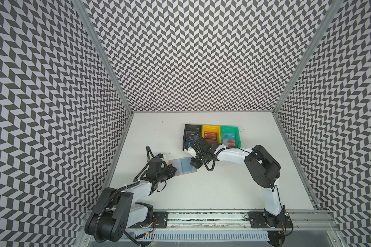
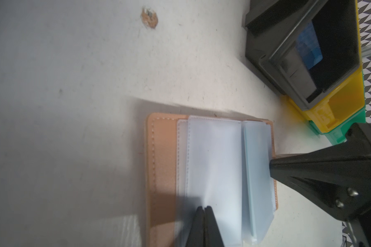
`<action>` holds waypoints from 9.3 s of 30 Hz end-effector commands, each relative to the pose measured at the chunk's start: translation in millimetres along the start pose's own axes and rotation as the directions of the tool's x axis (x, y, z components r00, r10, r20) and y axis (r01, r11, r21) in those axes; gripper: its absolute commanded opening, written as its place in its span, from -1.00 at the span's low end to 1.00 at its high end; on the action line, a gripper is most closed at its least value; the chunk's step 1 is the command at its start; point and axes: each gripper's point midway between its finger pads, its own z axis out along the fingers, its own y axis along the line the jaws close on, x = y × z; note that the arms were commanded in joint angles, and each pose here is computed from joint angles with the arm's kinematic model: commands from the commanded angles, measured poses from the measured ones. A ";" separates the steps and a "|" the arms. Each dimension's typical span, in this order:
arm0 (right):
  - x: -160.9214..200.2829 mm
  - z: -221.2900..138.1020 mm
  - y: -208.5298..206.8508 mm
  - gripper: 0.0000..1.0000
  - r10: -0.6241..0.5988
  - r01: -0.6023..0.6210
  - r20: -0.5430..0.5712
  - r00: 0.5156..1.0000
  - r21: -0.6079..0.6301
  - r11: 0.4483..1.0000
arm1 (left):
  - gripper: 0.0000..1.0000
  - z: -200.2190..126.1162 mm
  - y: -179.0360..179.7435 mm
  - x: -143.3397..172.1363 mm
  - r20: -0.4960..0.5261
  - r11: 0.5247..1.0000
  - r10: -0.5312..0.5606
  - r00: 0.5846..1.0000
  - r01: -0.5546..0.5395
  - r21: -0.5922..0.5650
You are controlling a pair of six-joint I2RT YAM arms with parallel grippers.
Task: Take the credit cards out of the card holder
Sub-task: Flip over the card slot on the card holder, then take out the credit card from the card slot, then pass the credit card.
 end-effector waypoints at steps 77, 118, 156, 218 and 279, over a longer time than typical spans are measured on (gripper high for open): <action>26.0 17.5 -2.9 -1.00 0.017 -0.020 -0.079 0.997 -0.039 0.999 | -0.70 15.9 -39.9 -1.3 -0.124 0.979 -0.019 0.992 0.044 0.200; 42.0 19.0 -17.9 -1.00 0.068 -0.072 -0.115 0.991 -0.033 0.997 | -1.00 6.1 -13.0 -2.5 -0.087 0.990 -0.069 0.994 0.079 0.119; 12.9 -15.3 -11.4 -1.00 0.020 -0.022 -0.070 0.997 -0.029 0.999 | -1.00 -52.3 -38.8 -53.9 0.110 0.998 0.006 0.994 -0.013 0.056; -39.3 -185.7 41.0 -0.32 0.176 0.011 0.296 0.939 -0.536 0.844 | -1.00 -81.5 -199.5 -37.6 0.120 0.671 0.154 0.981 -0.193 0.716; -57.1 -204.2 40.7 -1.00 0.188 0.053 0.333 0.924 -0.597 0.800 | -0.56 -68.6 -201.4 -25.3 0.072 0.695 0.200 0.977 -0.193 0.693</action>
